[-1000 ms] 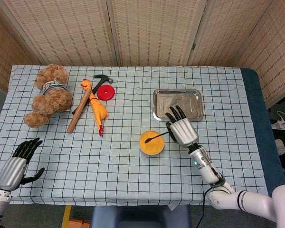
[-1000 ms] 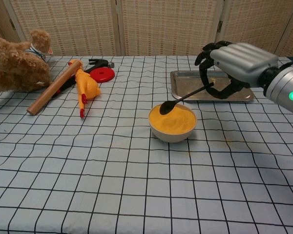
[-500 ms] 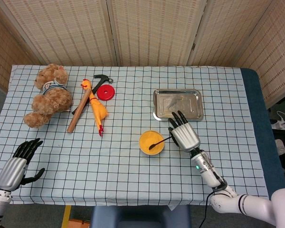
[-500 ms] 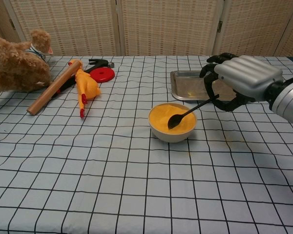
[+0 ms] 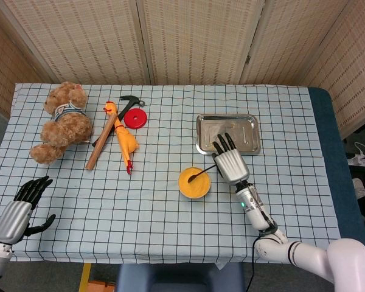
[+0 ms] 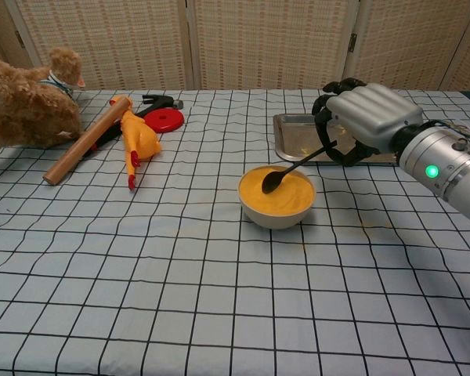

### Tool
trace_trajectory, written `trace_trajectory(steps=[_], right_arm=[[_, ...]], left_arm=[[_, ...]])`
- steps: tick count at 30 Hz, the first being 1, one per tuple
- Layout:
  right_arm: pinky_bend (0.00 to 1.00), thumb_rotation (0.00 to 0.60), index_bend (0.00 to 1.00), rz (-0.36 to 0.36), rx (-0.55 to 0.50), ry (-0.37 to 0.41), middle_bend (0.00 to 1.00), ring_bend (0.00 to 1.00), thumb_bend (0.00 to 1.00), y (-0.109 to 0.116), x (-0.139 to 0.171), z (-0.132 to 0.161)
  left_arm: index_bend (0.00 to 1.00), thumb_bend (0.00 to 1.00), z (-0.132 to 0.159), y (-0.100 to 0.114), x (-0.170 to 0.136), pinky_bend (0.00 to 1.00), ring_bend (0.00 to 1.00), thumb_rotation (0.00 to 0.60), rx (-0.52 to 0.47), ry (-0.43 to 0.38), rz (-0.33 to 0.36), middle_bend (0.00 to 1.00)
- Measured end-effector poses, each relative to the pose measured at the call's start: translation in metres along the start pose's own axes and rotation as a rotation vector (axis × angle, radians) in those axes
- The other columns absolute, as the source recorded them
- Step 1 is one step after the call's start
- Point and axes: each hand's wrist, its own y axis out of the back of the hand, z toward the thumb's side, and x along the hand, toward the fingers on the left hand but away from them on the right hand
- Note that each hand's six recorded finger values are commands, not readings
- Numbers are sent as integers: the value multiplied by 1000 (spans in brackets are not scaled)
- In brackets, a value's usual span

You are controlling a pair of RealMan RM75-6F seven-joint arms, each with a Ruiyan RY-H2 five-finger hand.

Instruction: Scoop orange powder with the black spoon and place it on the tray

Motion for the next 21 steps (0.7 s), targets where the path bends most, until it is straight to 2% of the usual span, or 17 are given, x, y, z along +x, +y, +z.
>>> trace_trajectory(steps=[7,13,21], right_arm=[[0,600,1000,33,-162,0,208,0,610,5,7,-9],[0,600,1000,67,-201,-20,208,0,610,10,16,-20],[0,600,1000,126,-202,5,209,0,613,6,24,-14]], left_arm=[[0,349,3,-1,-1,54,0,600,7,-8,-1,0],[0,348,5,-4,-1,54,0,600,7,-12,-8,0],[0,349,7,-5,0,54,0,600,9,-16,-9,0]])
